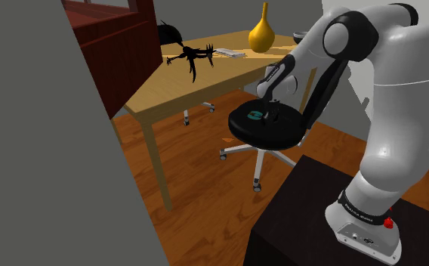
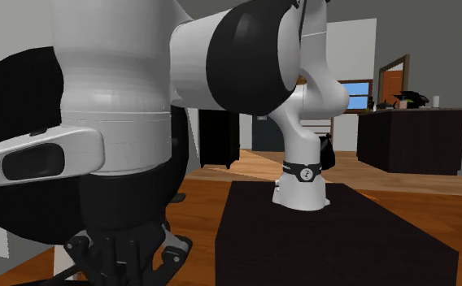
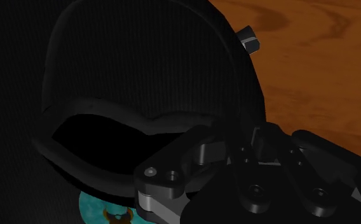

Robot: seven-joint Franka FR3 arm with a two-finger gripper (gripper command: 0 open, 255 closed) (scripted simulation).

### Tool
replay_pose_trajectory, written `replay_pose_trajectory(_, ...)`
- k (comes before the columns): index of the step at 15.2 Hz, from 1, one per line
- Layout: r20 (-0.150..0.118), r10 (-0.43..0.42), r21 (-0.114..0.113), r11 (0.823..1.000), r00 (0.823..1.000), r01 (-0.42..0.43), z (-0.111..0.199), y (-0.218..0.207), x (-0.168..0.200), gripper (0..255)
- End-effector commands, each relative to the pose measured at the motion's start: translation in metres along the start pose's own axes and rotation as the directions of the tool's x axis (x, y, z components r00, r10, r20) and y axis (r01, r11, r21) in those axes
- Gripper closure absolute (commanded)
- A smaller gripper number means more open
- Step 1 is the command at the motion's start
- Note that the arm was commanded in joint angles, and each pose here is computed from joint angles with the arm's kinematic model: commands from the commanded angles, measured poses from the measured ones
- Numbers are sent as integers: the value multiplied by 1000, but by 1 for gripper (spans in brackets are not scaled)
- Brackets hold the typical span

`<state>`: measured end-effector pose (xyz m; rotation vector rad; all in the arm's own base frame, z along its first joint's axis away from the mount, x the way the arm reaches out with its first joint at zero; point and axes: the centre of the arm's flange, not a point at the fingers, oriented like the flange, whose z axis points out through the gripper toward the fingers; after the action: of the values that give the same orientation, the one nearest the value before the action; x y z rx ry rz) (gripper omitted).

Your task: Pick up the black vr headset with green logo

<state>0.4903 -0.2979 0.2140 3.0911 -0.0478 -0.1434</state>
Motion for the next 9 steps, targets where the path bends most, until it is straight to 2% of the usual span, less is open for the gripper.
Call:
replay_pose_trajectory(1,-1,0,0,1000,1000,0,-11,2,-1,255)
replay_pose_trajectory(9,-1,0,0,1000,1000,0,-53,4,-4,255)
